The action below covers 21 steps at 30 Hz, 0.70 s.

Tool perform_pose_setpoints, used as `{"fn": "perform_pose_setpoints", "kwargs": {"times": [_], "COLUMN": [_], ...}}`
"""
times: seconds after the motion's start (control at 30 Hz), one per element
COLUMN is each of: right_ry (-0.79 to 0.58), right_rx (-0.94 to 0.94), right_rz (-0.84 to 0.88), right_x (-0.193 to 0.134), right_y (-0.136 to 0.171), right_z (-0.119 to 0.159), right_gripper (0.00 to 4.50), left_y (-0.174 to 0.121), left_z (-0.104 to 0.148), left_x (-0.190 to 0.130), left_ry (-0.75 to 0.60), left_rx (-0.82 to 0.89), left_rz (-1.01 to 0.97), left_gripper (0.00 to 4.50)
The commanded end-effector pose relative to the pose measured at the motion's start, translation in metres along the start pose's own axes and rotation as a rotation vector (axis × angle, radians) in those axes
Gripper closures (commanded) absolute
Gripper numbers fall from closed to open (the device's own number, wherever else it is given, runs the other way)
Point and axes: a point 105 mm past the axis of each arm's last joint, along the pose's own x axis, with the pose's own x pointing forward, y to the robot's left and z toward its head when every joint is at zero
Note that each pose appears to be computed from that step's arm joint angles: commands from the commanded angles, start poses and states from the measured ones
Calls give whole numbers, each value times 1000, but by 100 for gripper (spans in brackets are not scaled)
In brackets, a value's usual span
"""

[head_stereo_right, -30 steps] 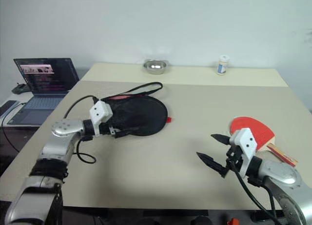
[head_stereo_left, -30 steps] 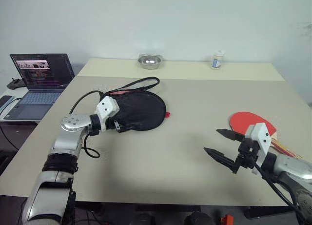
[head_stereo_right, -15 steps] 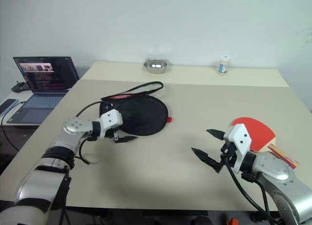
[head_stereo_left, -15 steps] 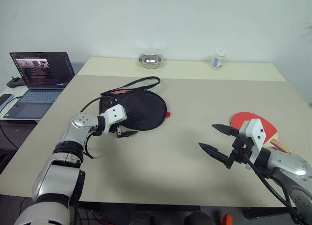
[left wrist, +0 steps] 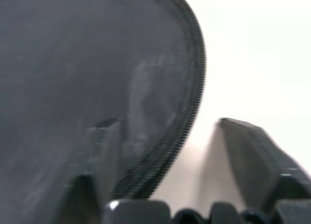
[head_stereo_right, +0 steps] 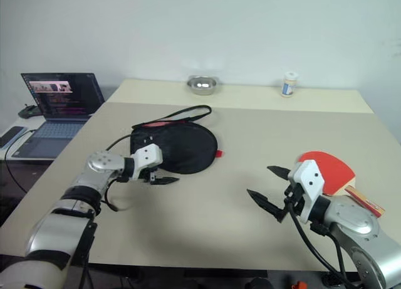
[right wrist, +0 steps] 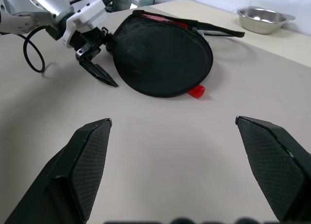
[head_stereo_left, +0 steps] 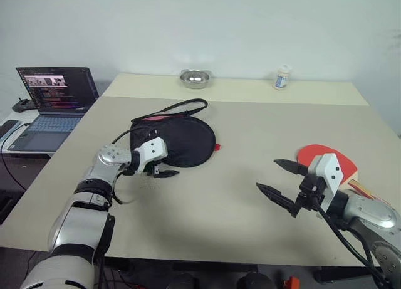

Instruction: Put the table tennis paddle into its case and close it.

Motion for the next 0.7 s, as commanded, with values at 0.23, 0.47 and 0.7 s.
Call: {"fn": "perform_pose_setpoints", "kwargs": {"times": [0.23, 0.47, 0.7], "right_ry": [-55, -53, -34], "right_rx": [-70, -72, -75], "right_rz": [-71, -84, -97], "right_x": [-9, -11, -17], "right_y": [-16, -19, -23], "right_z": [22, 23, 21], "right_gripper": [0, 0, 0], "left_y": [6, 4, -23], "left_z": [-7, 31, 94], "left_x": [0, 21, 58], "left_ry": [35, -155, -433], "left_rx": [-53, -82, -180], "left_rz": [42, 8, -106], "left_gripper": [449, 449, 449]}}
